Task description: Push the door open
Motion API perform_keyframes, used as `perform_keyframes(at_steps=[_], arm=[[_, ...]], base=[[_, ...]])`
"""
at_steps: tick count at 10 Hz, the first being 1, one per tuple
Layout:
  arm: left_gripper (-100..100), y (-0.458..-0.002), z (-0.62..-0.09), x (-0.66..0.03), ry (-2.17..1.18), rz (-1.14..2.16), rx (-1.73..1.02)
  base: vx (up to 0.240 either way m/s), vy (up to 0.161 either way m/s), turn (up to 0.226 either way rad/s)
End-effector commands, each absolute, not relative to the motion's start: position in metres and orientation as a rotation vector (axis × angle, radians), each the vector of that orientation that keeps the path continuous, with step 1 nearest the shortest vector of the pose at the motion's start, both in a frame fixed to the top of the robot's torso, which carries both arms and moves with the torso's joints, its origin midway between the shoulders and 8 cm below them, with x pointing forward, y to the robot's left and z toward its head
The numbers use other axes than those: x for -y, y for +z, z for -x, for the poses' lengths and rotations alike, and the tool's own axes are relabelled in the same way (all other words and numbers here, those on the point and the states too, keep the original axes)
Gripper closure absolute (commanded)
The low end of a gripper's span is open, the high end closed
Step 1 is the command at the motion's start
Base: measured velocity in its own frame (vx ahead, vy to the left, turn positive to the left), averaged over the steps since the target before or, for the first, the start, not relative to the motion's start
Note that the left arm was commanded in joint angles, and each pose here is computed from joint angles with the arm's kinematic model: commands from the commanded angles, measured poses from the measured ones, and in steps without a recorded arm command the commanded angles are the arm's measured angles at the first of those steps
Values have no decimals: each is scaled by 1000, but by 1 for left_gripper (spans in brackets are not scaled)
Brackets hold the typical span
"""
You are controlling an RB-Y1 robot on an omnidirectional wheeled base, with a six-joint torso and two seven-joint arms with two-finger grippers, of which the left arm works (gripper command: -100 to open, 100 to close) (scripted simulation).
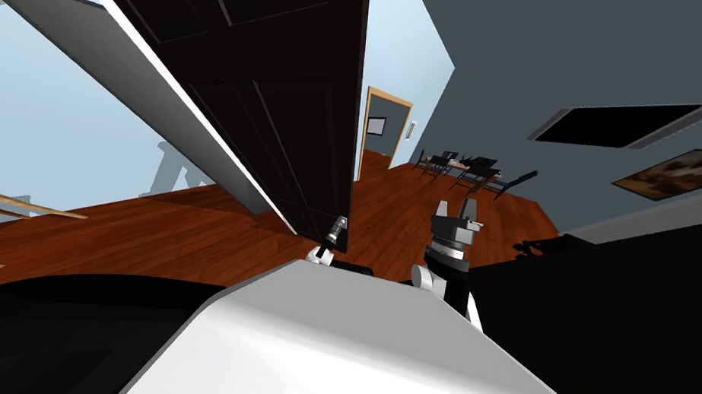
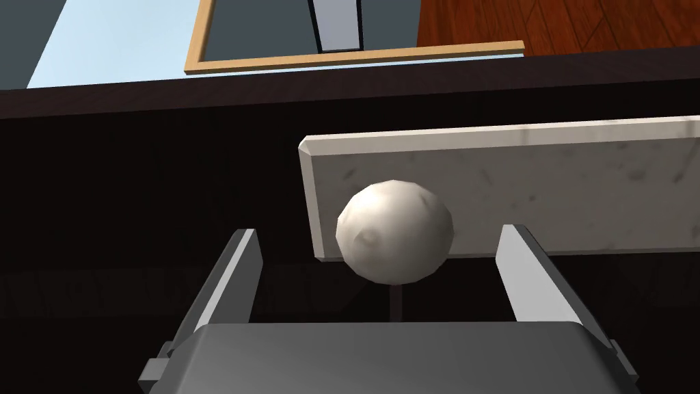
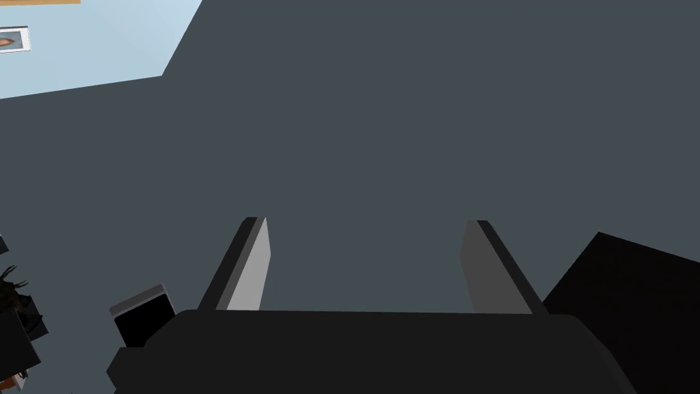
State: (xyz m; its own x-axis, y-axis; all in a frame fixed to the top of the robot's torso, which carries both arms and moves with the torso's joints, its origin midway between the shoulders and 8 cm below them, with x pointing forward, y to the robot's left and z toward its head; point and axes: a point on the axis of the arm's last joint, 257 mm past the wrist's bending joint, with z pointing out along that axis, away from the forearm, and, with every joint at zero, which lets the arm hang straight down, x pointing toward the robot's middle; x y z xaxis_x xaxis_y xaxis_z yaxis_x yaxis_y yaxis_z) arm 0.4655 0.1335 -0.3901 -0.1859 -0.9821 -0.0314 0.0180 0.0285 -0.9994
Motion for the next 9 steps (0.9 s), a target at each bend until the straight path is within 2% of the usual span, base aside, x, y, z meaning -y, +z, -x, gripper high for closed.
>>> perform_keyframes(at_steps=[1, 3, 4, 9], arm=[[-100, -392, -466, -126, -1337, 1088, -1344], [-100, -392, -465, -127, -1335, 1088, -1345], [100, -392, -465, -127, -1335, 1088, -1345], [100, -392, -465, -127, -1335, 1088, -1345]], base=[[104, -42, 40], [20, -5, -15], [0, 0, 0], [0, 0, 0]])
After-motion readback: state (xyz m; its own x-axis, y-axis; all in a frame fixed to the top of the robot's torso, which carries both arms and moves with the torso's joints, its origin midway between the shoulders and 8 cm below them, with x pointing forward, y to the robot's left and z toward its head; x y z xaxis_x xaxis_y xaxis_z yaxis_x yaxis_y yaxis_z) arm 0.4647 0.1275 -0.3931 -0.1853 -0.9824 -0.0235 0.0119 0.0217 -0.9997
